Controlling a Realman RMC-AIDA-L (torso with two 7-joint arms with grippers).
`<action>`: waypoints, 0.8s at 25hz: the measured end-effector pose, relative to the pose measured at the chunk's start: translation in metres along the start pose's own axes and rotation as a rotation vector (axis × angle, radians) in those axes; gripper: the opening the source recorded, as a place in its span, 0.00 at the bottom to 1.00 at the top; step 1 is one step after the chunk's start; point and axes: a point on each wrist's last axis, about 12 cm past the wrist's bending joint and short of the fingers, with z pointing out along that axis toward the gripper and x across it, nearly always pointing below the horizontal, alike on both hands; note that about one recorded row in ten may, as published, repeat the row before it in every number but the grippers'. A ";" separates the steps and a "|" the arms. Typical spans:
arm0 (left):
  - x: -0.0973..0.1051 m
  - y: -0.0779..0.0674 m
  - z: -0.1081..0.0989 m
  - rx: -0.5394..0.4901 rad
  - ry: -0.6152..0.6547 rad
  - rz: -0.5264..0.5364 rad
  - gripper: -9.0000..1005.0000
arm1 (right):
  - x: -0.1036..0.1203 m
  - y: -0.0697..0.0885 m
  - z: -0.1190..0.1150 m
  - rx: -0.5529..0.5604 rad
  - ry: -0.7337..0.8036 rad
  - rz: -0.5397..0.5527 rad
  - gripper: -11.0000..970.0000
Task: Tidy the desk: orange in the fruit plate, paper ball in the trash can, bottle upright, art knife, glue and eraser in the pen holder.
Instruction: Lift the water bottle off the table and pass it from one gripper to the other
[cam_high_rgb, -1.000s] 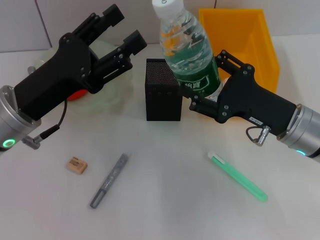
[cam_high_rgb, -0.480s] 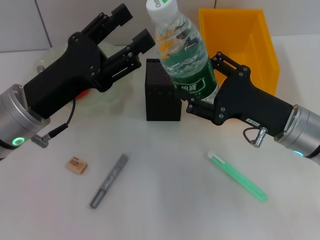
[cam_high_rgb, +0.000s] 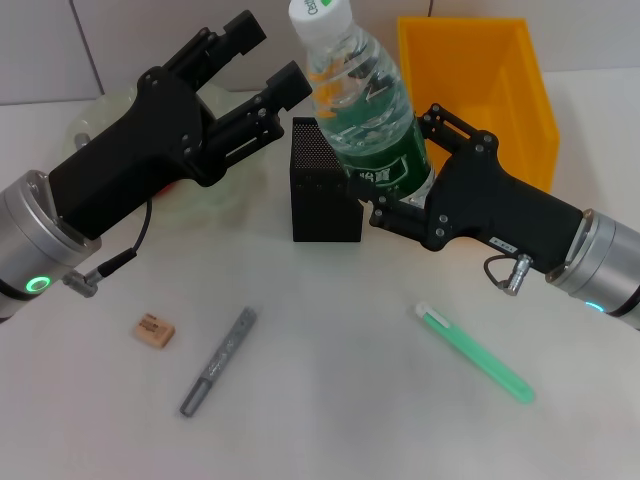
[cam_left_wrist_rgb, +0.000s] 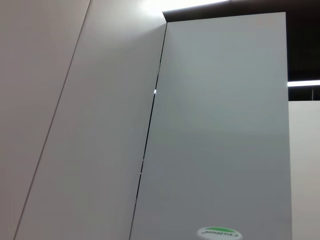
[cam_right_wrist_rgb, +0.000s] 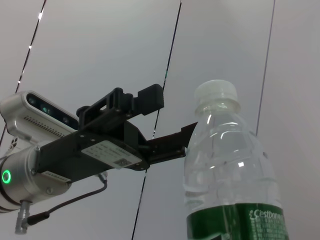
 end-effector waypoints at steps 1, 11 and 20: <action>0.000 0.000 0.000 0.000 0.000 0.000 0.76 | 0.000 0.000 0.000 -0.001 -0.002 0.000 0.80; 0.001 -0.001 0.001 0.005 0.003 -0.001 0.76 | -0.001 0.001 0.000 -0.003 -0.007 0.000 0.80; 0.001 -0.001 0.000 0.008 0.006 -0.004 0.76 | -0.001 0.001 -0.001 -0.005 -0.009 0.001 0.80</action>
